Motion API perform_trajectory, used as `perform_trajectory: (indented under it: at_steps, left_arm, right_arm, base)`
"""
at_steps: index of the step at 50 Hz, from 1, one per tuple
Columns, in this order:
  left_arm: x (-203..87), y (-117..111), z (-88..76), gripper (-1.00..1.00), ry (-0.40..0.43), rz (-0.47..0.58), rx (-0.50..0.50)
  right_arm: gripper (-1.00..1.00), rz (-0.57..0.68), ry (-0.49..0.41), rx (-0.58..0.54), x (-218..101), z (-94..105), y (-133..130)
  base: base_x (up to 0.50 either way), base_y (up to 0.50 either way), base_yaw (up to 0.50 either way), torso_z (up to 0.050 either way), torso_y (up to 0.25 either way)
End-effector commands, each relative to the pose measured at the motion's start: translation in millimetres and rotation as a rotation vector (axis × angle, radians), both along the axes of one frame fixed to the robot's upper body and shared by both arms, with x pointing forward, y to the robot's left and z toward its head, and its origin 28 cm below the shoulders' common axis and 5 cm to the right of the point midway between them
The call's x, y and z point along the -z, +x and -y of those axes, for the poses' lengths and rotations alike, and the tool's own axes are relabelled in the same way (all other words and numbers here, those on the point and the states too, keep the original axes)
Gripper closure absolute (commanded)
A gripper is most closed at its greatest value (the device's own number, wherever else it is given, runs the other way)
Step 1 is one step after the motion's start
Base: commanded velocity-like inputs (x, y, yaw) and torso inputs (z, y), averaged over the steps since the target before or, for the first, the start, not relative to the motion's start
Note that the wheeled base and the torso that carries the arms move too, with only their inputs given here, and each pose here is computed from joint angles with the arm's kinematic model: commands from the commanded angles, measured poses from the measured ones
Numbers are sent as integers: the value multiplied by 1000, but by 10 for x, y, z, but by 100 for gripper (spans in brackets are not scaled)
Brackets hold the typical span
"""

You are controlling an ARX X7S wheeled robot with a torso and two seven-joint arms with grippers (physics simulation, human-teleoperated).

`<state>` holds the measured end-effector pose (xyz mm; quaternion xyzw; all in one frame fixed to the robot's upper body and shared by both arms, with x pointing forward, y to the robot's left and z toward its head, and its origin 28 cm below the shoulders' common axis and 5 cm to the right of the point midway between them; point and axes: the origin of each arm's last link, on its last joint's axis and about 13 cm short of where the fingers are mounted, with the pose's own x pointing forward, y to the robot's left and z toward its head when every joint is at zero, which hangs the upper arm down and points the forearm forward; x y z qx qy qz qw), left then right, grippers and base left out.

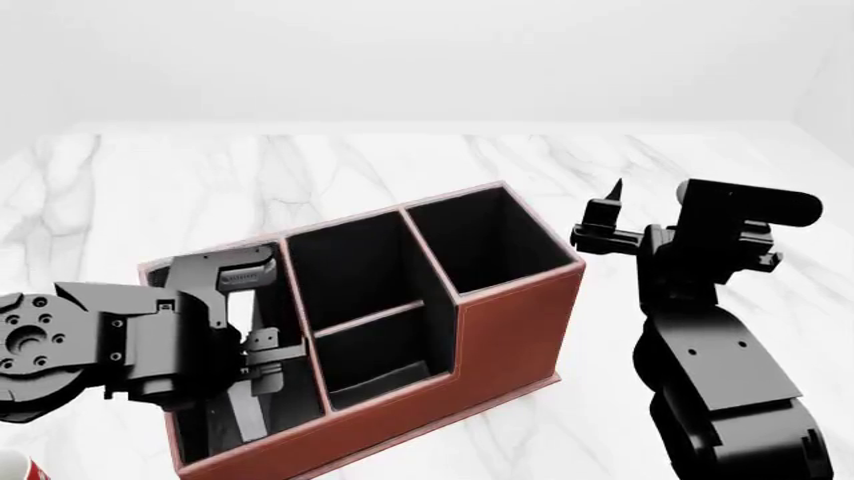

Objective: Pick up the book and place it in the left compartment of the caddy.

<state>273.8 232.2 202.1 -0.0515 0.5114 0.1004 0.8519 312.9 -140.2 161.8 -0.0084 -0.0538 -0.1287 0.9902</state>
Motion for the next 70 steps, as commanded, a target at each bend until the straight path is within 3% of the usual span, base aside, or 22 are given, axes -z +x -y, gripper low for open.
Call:
perform_trajectory:
  at_steps: [1, 12, 13, 36, 42, 49, 61, 64, 66, 68, 70]
  left_arm:
    - [3, 58, -16, 100, 8, 36, -20]
    - [1, 71, -16, 100, -29, 54, -11]
    - [-1, 70, -15, -100, -31, 55, -9]
    - [-116, 35, 3, -100, -7, 80, 30]
    - [-428, -47, 15, -100, -21, 136, 50]
    - [-981, -274, 61, -100, -31, 220, 84]
    - [-1011, -296, 65, -100, -28, 270, 92]
    - [-968, -297, 85, -100, 20, 427, 98]
    - [-935, -301, 100, -100, 59, 586, 112]
    - [-904, -331, 146, -100, 34, 756, 169]
    - [-833, -345, 181, -100, 65, 862, 159]
  right_arm:
    - [-100, -3, 1, -1, 15, -3, -2]
    - [-100, -5, 0, -1, 19, -2, -2]
    - [-100, -4, -1, 0, 18, -2, -2]
    - [-100, -1, -1, -3, -2, -4, 0]
    - [-100, 4, -2, -2, -27, -1, 4]
    - [-100, 3, -2, -3, -16, -9, 5]
    - [-100, 8, -4, -10, -37, -19, -8]
    - [-100, 18, 1, -18, -78, -33, -12]
    - [-100, 41, 10, -40, -137, -53, -32]
    - [-100, 71, 0, -58, -197, -79, -59]
    - [-100, 123, -33, -100, -292, -132, -108]
  base:
    - [0, 0, 0, 0, 0]
    - [0, 0, 0, 1, 1]
    - [0, 0, -3, 0, 0]
    - [0, 0, 0, 0, 0]
    - [0, 0, 0, 0, 2]
    - [0, 0, 0, 0, 0]
    - [0, 0, 0, 0, 0]
    - [0, 0, 0, 0, 0]
    - [0, 0, 0, 0, 0]
    - [0, 0, 0, 0, 0]
    - [0, 0, 0, 0, 0]
